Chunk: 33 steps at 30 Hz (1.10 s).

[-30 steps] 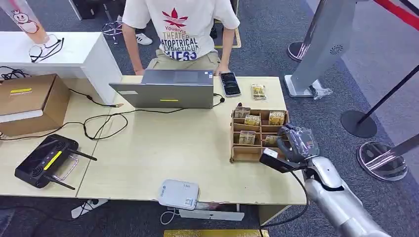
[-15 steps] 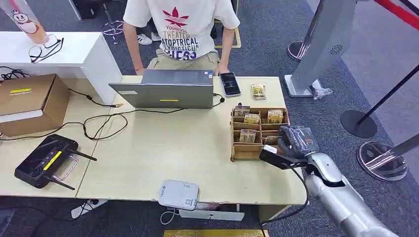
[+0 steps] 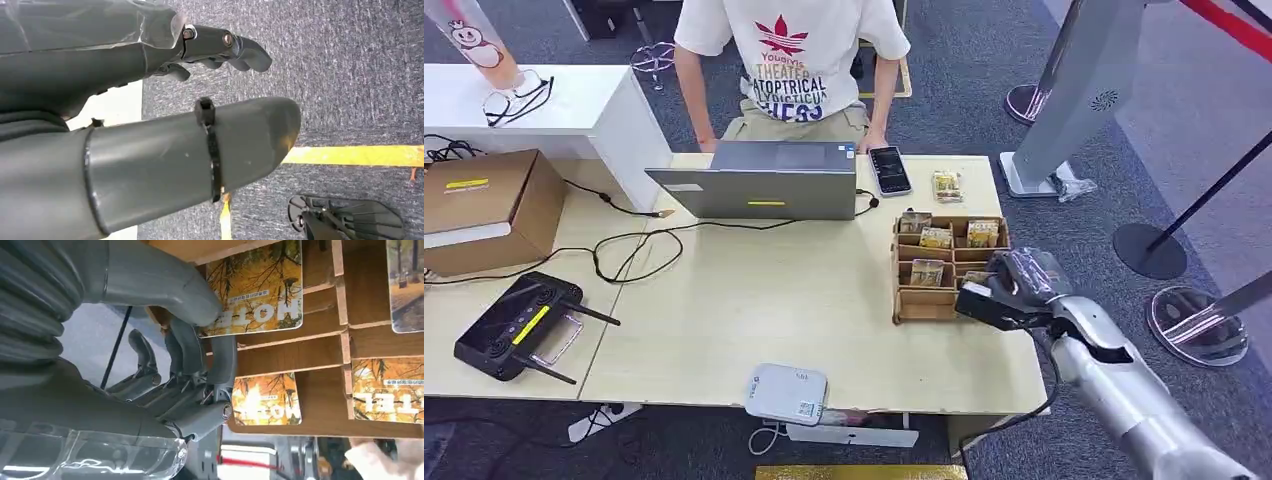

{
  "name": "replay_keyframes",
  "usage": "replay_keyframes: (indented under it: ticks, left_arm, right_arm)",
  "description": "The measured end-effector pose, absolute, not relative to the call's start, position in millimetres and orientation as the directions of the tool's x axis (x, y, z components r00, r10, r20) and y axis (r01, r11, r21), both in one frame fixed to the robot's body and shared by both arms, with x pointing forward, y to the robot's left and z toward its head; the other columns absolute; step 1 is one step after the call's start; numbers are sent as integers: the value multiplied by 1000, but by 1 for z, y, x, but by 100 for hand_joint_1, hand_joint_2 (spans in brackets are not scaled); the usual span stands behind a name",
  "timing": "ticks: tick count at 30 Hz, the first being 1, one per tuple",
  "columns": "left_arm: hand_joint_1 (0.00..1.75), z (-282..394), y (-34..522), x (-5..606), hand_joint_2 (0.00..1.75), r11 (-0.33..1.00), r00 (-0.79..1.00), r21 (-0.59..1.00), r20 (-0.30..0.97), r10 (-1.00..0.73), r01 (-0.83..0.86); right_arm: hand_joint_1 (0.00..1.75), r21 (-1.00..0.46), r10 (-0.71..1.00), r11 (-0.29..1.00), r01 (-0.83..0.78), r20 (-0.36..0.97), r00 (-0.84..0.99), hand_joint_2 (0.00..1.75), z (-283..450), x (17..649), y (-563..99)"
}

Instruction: Pass the card to the sensor for recognition and then transmit it.

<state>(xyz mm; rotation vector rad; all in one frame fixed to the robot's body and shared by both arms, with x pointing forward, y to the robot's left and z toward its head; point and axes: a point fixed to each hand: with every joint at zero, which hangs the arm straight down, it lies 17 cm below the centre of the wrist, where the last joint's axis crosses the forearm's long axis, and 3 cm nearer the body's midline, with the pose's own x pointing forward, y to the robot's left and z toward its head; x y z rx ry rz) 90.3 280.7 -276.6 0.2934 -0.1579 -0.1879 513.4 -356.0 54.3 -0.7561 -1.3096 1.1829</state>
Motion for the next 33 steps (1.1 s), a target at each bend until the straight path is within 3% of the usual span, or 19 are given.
replay_keyframes:
  ticks: [13, 26, 33]
  left_arm:
    - [0, -276, 280, 92, 0, 940, 969, 301, 130, -209, 162]
    - [0, -274, 276, 103, 0, 940, 970, 305, 137, -201, 152]
    - [0, -273, 273, 107, 0, 942, 969, 302, 144, -200, 149]
  right_arm:
    - [154, -928, 942, 264, -261, 306, -134, 175, 79, 528, -373]
    - [154, -935, 928, 274, -225, 319, -193, 175, 202, 571, -395]
    - [154, -946, 934, 252, -203, 292, -204, 175, 220, 575, -400]
